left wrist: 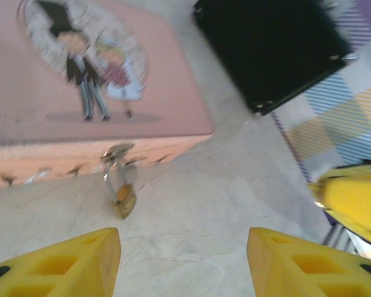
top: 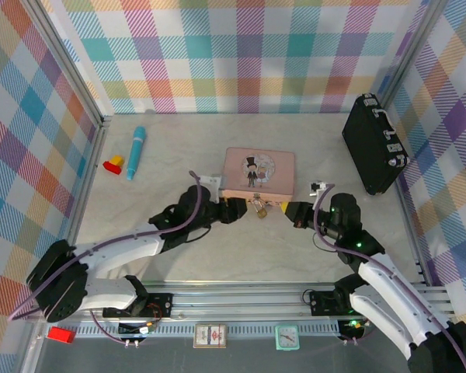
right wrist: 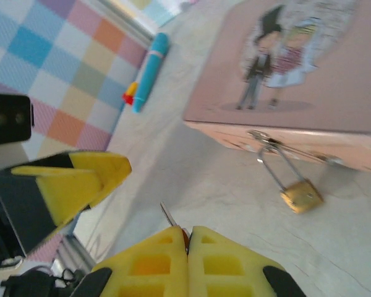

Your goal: Unlock the padlock with the key

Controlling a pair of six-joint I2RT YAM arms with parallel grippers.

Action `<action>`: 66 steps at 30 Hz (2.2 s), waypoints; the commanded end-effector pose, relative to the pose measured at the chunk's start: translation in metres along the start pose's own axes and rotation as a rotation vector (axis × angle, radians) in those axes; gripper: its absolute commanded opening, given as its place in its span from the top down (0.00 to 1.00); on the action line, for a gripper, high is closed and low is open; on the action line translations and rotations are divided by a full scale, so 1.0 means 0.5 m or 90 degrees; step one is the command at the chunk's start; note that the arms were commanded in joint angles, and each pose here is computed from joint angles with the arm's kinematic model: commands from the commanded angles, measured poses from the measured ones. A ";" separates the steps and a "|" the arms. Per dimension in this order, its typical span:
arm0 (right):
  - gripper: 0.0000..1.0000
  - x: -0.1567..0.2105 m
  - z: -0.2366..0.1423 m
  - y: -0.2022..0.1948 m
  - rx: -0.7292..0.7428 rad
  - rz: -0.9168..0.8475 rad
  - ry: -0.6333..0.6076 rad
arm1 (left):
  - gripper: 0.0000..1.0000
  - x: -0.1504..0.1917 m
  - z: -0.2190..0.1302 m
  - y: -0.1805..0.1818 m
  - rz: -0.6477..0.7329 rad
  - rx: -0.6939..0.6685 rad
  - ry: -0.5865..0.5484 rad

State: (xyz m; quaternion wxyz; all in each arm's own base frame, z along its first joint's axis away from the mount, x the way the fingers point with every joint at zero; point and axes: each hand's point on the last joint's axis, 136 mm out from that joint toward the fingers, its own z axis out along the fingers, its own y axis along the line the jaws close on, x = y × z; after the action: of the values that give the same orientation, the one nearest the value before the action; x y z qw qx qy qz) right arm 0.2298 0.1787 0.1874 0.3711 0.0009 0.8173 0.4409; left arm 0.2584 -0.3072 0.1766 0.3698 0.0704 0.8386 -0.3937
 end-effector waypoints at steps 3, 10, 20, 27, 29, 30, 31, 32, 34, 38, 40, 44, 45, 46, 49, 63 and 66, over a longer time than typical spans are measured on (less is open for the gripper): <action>1.00 0.025 -0.024 -0.074 0.101 0.093 -0.026 | 0.39 0.036 0.061 -0.007 -0.038 -0.023 -0.040; 1.00 0.030 -0.033 -0.072 0.092 0.106 -0.037 | 0.38 0.093 0.144 0.019 -0.072 -0.031 -0.063; 1.00 0.039 -0.033 -0.068 0.069 0.113 -0.035 | 0.37 0.144 0.216 0.080 -0.087 -0.108 -0.052; 1.00 0.050 -0.028 -0.073 0.060 0.123 -0.032 | 0.42 0.162 0.268 0.087 -0.090 -0.126 -0.033; 1.00 0.050 -0.028 -0.071 0.058 0.120 -0.030 | 0.45 0.164 0.273 0.101 -0.095 -0.156 -0.031; 1.00 0.051 -0.028 -0.071 0.057 0.121 -0.029 | 0.46 0.164 0.274 0.109 -0.097 -0.169 -0.034; 1.00 0.052 -0.026 -0.070 0.053 0.122 -0.028 | 0.47 0.165 0.275 0.116 -0.100 -0.179 -0.035; 1.00 0.054 -0.024 -0.071 0.051 0.124 -0.028 | 0.50 0.164 0.276 0.121 -0.104 -0.188 -0.039; 1.00 0.057 -0.021 -0.078 0.053 0.130 -0.030 | 0.57 0.167 0.280 0.129 -0.106 -0.199 -0.035; 1.00 0.058 -0.016 -0.085 0.054 0.137 -0.036 | 0.68 0.166 0.290 0.136 -0.115 -0.205 -0.029; 1.00 0.057 -0.015 -0.088 0.057 0.138 -0.037 | 0.76 0.163 0.291 0.138 -0.120 -0.205 -0.028; 1.00 0.057 -0.005 -0.099 0.076 0.148 -0.030 | 0.88 0.157 0.288 0.132 -0.118 -0.203 -0.026; 1.00 0.059 -0.001 -0.103 0.085 0.155 -0.021 | 0.90 0.155 0.287 0.130 -0.117 -0.201 -0.024; 1.00 0.059 0.003 -0.107 0.094 0.164 -0.014 | 0.92 0.153 0.287 0.128 -0.115 -0.201 -0.024; 1.00 0.064 0.022 -0.116 0.106 0.198 0.007 | 0.98 0.147 0.285 0.123 -0.117 -0.195 -0.018; 1.00 0.058 0.102 -0.119 0.113 0.312 0.086 | 1.00 0.127 0.261 0.112 -0.179 -0.163 0.080; 1.00 0.062 0.111 -0.130 0.123 0.318 0.088 | 1.00 0.133 0.256 0.116 -0.216 -0.157 0.100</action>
State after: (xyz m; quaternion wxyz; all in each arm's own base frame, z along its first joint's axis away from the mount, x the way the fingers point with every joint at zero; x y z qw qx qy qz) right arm 0.2521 0.1819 0.0894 0.1856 0.2074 0.8670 0.4134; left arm 0.3099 -0.3798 0.0429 0.2759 -0.0671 0.8963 -0.3407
